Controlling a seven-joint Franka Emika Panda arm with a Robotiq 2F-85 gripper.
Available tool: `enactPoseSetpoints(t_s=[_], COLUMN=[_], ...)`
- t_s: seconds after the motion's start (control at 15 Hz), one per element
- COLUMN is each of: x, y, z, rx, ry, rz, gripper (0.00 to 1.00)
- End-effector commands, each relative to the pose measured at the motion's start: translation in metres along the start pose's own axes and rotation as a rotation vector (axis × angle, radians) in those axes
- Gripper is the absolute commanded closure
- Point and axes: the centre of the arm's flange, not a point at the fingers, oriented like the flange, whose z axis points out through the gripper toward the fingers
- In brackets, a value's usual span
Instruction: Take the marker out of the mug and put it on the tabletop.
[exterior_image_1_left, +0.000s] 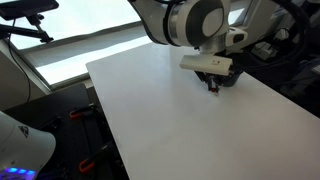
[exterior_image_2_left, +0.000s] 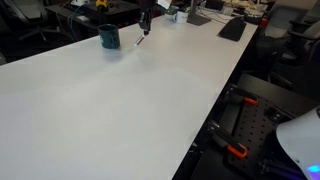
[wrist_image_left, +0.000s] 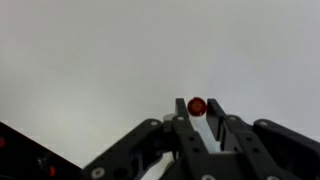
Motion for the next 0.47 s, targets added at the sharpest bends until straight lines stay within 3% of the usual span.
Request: enactPoseSetpoints(t_s=[0.0, 0.13, 0.4], x=[-0.002, -0.0019, -0.0014], y=[-0.0021, -0.0022, -0.0019], z=[0.0023, 0.0035, 0.0033], rx=[0.003, 0.003, 0.003], ry=[0.0, -0.001, 0.0], rz=[-0.002, -0.002, -0.001], gripper=[0.65, 0.51, 0.48])
